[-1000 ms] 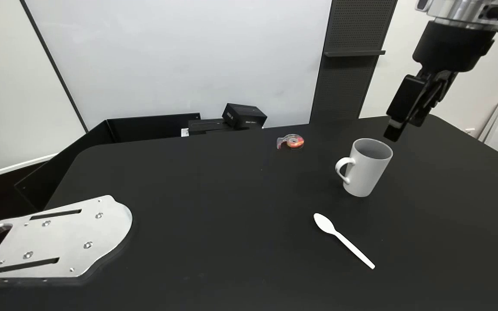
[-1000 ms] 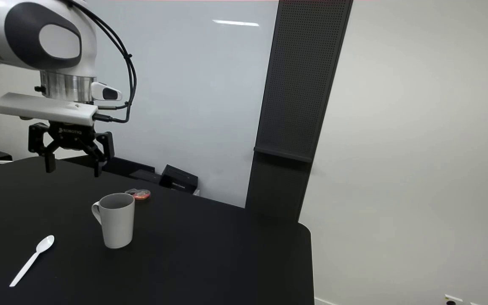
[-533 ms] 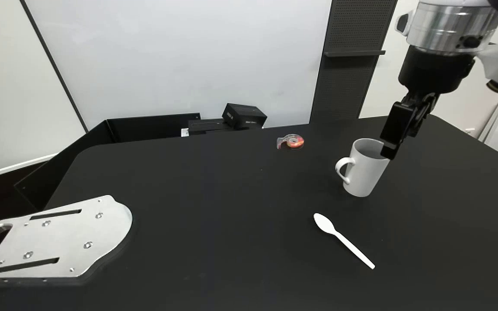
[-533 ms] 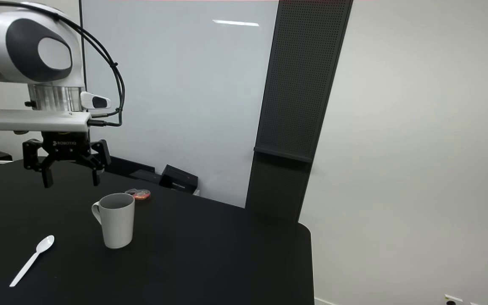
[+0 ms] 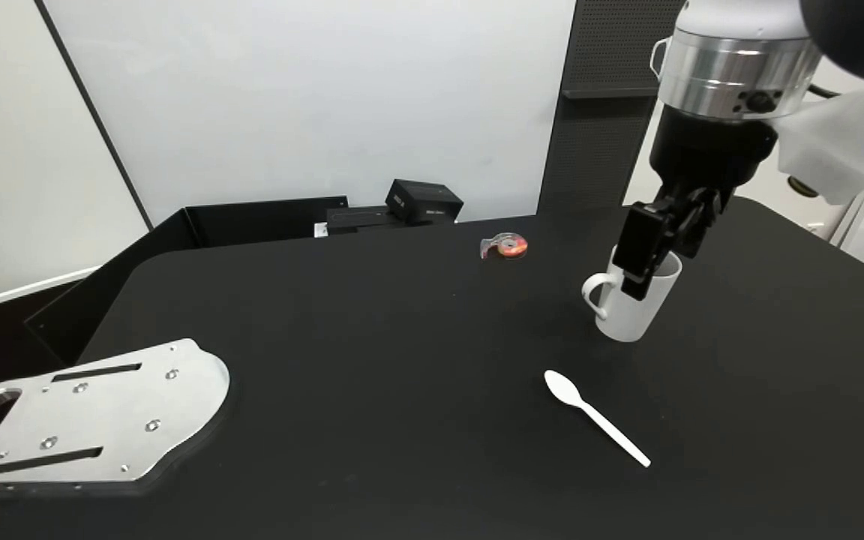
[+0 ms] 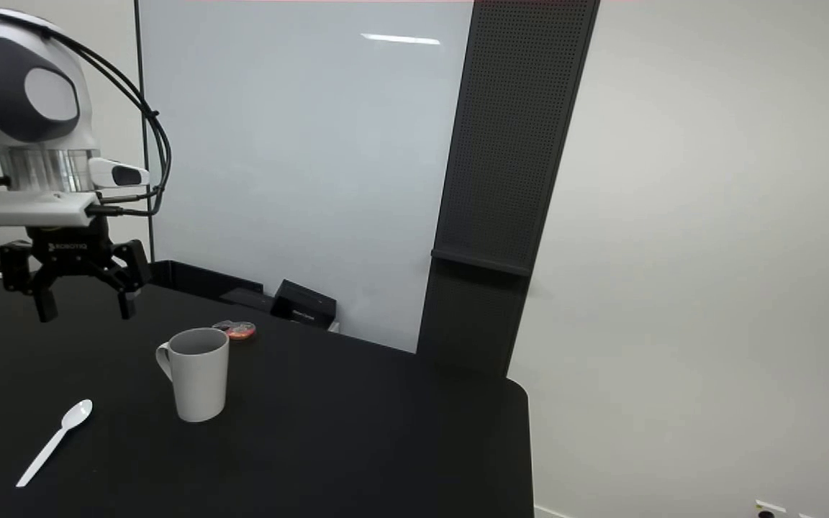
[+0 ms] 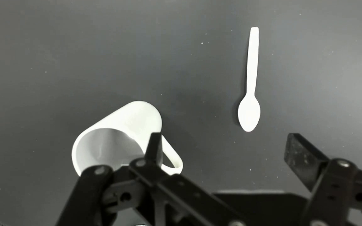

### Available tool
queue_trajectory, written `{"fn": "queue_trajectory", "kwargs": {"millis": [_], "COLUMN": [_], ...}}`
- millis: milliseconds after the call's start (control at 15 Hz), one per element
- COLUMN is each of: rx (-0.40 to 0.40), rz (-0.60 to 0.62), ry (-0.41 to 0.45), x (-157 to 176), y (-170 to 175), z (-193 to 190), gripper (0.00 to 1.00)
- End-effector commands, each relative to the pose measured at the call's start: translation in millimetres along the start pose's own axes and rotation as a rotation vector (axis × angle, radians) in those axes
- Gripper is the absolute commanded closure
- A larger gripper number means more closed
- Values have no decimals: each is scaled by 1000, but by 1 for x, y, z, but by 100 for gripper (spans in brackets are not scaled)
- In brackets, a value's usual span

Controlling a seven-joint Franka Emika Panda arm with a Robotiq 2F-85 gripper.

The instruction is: Pick up the white spoon from the table and put it in the mug cup

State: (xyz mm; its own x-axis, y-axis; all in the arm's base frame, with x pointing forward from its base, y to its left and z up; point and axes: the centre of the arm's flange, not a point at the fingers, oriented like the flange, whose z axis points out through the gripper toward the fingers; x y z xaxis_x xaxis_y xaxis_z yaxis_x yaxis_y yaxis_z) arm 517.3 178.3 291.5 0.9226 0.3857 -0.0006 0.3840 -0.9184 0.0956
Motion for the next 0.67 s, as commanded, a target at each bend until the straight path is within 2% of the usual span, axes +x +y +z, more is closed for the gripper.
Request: {"fn": "queue_trajectory", "kwargs": {"millis": [0, 600], "rx": [-4, 68], "rz": [88, 60], "ry": [3, -9], "x": [15, 20], "y": [-20, -50], "z": [-3, 8], "gripper": [0, 0]}}
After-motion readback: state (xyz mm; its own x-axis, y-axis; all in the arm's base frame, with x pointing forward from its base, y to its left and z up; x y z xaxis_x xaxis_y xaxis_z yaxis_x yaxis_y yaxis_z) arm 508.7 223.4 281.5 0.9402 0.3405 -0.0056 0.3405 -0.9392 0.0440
